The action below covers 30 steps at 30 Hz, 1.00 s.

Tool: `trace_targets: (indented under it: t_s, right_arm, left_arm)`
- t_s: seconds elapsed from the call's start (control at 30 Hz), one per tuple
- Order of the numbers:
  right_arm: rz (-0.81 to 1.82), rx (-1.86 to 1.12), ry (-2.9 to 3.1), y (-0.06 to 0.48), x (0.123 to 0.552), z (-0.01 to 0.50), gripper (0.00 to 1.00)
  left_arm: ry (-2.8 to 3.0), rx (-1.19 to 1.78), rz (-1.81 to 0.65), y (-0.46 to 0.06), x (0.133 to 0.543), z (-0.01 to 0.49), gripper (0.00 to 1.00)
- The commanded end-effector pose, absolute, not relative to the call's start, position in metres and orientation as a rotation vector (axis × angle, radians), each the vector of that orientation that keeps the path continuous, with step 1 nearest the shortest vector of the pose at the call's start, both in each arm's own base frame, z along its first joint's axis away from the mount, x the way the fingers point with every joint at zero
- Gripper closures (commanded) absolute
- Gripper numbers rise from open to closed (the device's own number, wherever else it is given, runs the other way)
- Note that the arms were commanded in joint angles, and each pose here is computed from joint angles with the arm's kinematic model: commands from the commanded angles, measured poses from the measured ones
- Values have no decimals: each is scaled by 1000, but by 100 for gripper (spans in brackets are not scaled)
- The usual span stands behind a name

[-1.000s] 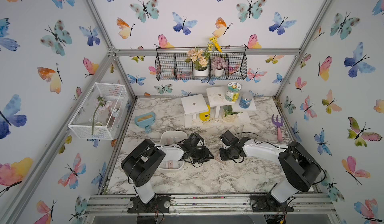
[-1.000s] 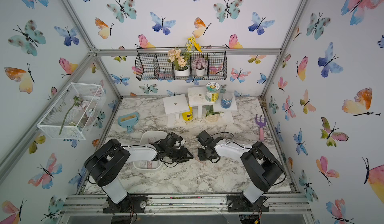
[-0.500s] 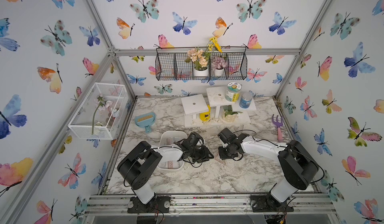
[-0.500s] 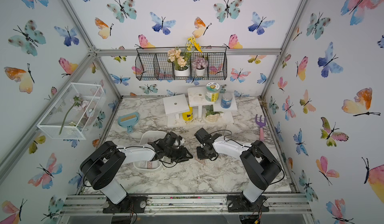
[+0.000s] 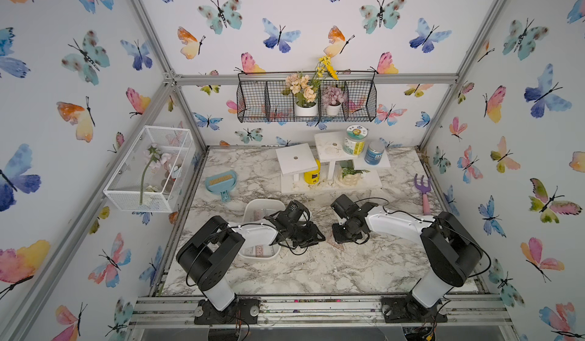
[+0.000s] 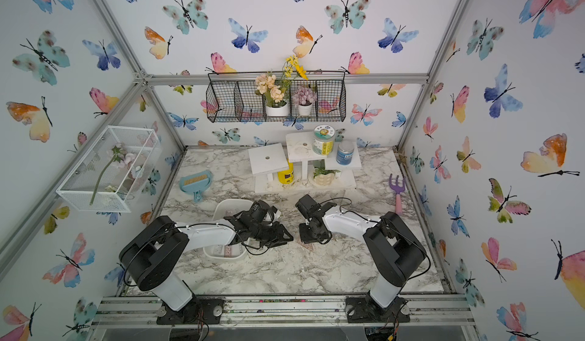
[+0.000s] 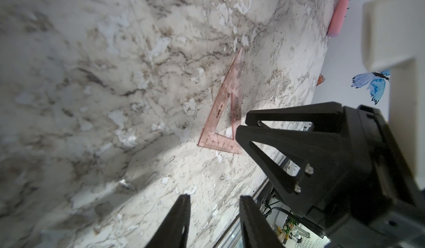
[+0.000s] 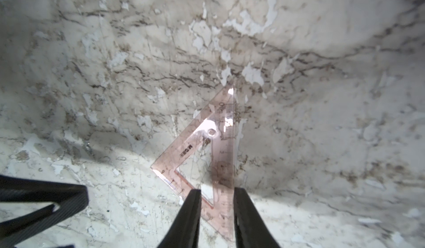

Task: Put the scattered rulers into the storage box
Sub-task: Pick up the ruler from the center of the board.

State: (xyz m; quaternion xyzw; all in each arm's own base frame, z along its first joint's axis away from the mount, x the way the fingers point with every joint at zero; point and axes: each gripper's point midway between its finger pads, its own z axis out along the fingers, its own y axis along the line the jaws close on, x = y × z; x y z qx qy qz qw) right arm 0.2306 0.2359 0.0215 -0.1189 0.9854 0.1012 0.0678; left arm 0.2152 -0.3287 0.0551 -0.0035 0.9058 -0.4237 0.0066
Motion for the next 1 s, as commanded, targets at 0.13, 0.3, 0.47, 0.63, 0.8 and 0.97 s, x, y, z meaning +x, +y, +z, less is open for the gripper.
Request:
trace_targets:
  t_s: [0.13, 0.3, 0.47, 0.63, 0.8, 0.97]
  right_arm:
    - [334, -385, 2992, 241, 226, 18, 70]
    - [332, -387, 3003, 241, 224, 13, 70]
    - [296, -387, 3033, 237, 221, 1, 70]
    - [253, -384, 3061, 232, 217, -8, 71]
    - [221, -382, 3082, 230, 214, -15, 71]
    - [225, -383, 3100, 228, 209, -22, 71]
  left_arm:
    - [2819, -10, -1290, -321, 217, 57, 60]
    - [2819, -11, -1290, -320, 217, 56, 60]
    - [2823, -15, -1292, -319, 216, 55, 60]
    - [2822, -17, -1294, -318, 215, 54, 60]
    - [2824, -23, -1302, -318, 215, 50, 60]
    - [2828, -38, -1321, -326, 222, 43, 60]
